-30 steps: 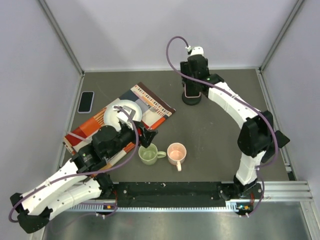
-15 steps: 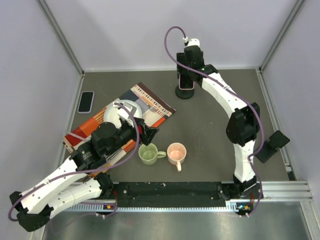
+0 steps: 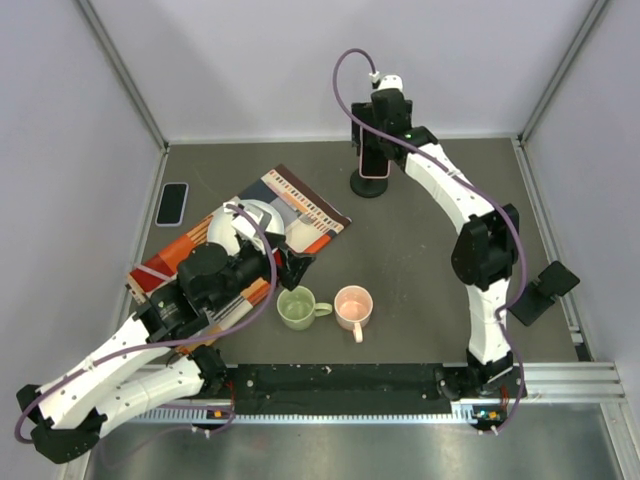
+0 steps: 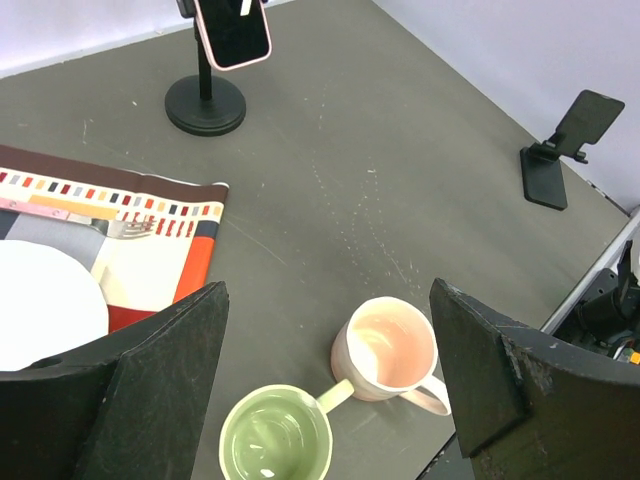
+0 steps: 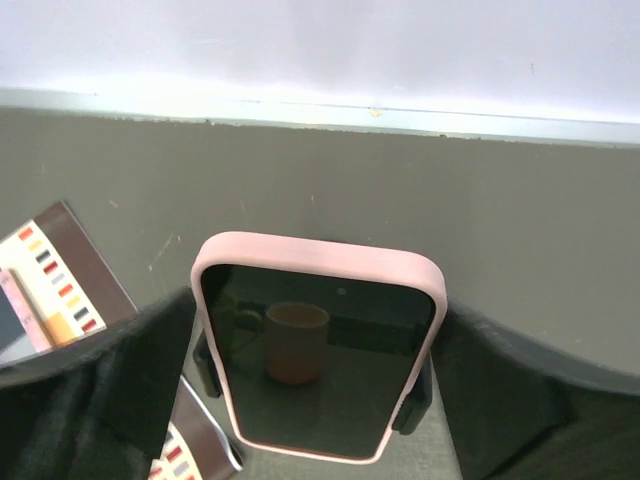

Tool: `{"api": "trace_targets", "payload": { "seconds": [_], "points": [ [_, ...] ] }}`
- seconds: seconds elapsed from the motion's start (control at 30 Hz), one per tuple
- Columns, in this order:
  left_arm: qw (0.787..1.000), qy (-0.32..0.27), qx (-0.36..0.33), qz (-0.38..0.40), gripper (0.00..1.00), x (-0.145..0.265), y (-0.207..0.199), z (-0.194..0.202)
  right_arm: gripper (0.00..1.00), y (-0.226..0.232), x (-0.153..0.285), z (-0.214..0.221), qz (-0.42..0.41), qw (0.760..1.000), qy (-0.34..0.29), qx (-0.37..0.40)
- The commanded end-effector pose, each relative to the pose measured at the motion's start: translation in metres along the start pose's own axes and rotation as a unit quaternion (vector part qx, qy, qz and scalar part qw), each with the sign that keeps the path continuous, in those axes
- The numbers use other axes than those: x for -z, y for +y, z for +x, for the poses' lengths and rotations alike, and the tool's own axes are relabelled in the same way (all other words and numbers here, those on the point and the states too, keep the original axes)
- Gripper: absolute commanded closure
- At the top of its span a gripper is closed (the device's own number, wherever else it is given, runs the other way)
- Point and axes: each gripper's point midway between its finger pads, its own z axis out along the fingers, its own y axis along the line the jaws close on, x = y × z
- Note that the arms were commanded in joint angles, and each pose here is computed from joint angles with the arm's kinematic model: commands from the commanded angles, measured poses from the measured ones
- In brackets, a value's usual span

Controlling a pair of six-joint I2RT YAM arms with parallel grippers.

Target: Place the phone on the phone stand

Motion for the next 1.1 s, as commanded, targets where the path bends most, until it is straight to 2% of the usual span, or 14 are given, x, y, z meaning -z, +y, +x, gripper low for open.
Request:
{"api": "trace_targets", "payload": {
  "seconds": [0.0, 0.2, 0.23, 0.3, 0.33, 0.4, 0.43, 0.5, 0.53, 0.6, 0.73, 0.9, 1.0, 1.07],
  "points": [
    [0.999, -0.036, -0.014, 0.014, 0.13, 0.004, -0.008, -0.030, 0.01, 0.000, 0.029, -0.058, -0.021, 0.997, -0.075, -0.027],
    [0.999, -0.039, -0.026, 0.011, 0.13, 0.005, -0.006, -0.033, 0.01, -0.031, 0.079, -0.051, 0.007, 0.998, -0.060, -0.009],
    [0.999, -0.039, -0.029, 0.011, 0.13, 0.005, -0.006, -0.032, 0.01, -0.039, 0.079, -0.028, 0.017, 0.999, -0.038, -0.004],
    [0.999, -0.036, -0.036, 0.010, 0.13, 0.004, -0.005, -0.031, 0.01, -0.059, 0.107, -0.031, 0.039, 0.998, -0.050, -0.013],
    [0.999, -0.035, -0.037, 0.009, 0.13, 0.003, -0.005, -0.031, 0.01, -0.073, 0.109, -0.006, 0.059, 0.998, -0.028, -0.007],
    [0.998, -0.032, -0.043, 0.015, 0.13, 0.001, -0.007, -0.029, 0.01, -0.100, 0.135, -0.005, 0.097, 0.994, -0.047, -0.017],
    [0.998, -0.029, -0.044, 0.018, 0.13, 0.000, -0.008, -0.029, 0.01, -0.121, 0.134, 0.025, 0.124, 0.992, -0.023, -0.015],
    [0.998, -0.027, -0.049, 0.029, 0.13, -0.002, -0.012, -0.028, 0.01, -0.148, 0.158, 0.024, 0.156, 0.986, -0.052, -0.038],
    [0.998, -0.026, -0.050, 0.031, 0.13, -0.003, -0.013, -0.027, 0.01, -0.173, 0.158, 0.053, 0.186, 0.980, -0.032, -0.055],
    [0.998, -0.022, -0.054, 0.040, 0.13, -0.006, -0.016, -0.026, 0.01, -0.205, 0.180, 0.072, 0.236, 0.967, -0.045, -0.089],
    [0.997, -0.019, -0.060, 0.053, 0.13, -0.009, -0.021, -0.027, 0.03, -0.289, 0.239, 0.100, 0.414, 0.884, -0.101, -0.190],
    [0.996, -0.017, -0.065, 0.064, 0.13, -0.009, -0.025, -0.029, 0.05, -0.343, 0.280, 0.138, 0.518, 0.814, -0.098, -0.245],
    [0.996, -0.023, -0.066, 0.060, 0.13, -0.007, -0.024, -0.030, 0.03, -0.357, 0.289, 0.166, 0.530, 0.799, -0.077, -0.275],
    [0.995, -0.021, -0.071, 0.062, 0.13, -0.007, -0.024, -0.031, 0.02, -0.358, 0.296, 0.168, 0.535, 0.794, -0.091, -0.272]
  ]
}}
